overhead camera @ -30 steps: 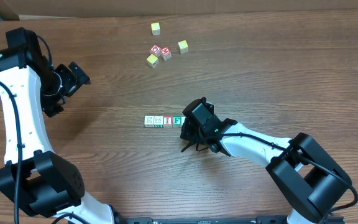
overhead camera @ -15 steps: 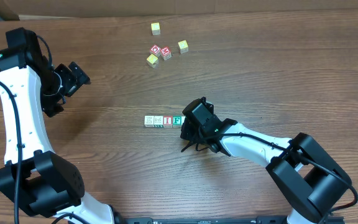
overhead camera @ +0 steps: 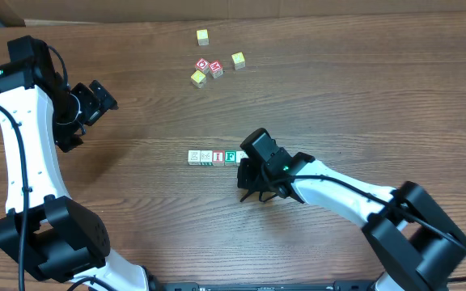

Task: Flip 5 blocks
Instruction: 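Swing the left arm down to the left end of the row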

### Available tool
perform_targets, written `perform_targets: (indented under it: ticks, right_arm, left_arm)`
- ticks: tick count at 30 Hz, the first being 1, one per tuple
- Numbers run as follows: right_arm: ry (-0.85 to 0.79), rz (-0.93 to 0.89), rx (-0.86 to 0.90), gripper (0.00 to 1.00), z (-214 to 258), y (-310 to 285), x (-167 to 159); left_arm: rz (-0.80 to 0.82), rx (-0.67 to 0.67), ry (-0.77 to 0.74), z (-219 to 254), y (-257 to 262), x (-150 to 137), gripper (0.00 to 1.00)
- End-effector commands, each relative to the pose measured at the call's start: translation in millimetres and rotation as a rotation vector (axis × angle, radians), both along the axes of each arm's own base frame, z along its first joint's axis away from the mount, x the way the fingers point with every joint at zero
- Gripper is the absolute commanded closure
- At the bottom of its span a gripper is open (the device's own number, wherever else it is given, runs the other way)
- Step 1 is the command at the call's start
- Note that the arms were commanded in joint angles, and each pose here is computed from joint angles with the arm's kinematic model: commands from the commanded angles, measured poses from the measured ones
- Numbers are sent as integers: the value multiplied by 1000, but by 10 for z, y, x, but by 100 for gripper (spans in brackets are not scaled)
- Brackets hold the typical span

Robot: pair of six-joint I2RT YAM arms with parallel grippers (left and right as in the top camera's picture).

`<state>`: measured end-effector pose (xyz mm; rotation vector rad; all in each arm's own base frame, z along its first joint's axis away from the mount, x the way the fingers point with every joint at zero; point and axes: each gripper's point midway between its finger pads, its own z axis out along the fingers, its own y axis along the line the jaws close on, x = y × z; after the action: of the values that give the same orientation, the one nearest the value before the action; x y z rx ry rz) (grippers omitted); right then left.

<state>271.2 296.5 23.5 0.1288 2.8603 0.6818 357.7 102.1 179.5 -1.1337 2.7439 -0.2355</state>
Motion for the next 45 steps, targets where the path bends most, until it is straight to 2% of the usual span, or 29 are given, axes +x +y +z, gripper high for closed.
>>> perform_targets:
  ticks: [1,9,17,19,21,27,28,29,30,31,32,33,39,41,42,44,45]
  right_arm:
    - [-101,-8,-19,91,238,-33,181]
    - [-186,-124,-219,92,163,-489,397]
    - [-184,-159,-245,92,149,-624,460]
    - [-182,-159,-247,86,147,-628,456]
    - [-178,-157,-251,75,141,-635,447]
    - [-175,-157,-253,71,137,-641,440]
    - [-176,-157,-253,67,138,-640,441]
    - [-176,-157,-253,60,138,-639,442]
    - [-176,-158,-252,51,139,-639,443]
    - [-176,-158,-252,42,139,-639,443]
    - [-176,-158,-252,28,139,-639,443]
    - [-177,-158,-252,0,139,-638,443]
    - [-181,-159,-247,1,146,-629,455]
    - [-181,-159,-247,24,146,-629,455]
    - [-181,-159,-247,42,146,-629,455]
    - [-180,-163,-246,69,146,-629,455]
    - [-180,-163,-246,85,147,-628,455]
  left_arm:
    - [-1,14,-31,100,10,27,0]
    - [-1,14,-31,100,11,27,0]
    - [-1,12,-32,101,6,30,0]
    - [-1,21,-59,116,28,93,0]
    - [-5,23,-120,158,45,233,0]
    - [-44,-81,-47,118,-201,43,0]
    - [-83,-80,-31,108,-238,1,18]
    - [-134,-77,-17,94,-284,-38,47]
    - [-178,-77,-5,77,-330,-70,82]
    - [-215,-80,14,52,-391,-113,96]
    - [-238,-82,38,17,-445,-157,96]
    - [-250,-74,62,-25,-474,-195,96]
    - [-328,28,194,-388,-615,-361,96]
    - [-357,27,201,-515,-713,-365,96]
    - [-371,27,202,-571,-757,-364,96]
    - [-390,29,204,-639,-821,-367,96]
    - [-397,31,200,-645,-842,-356,96]
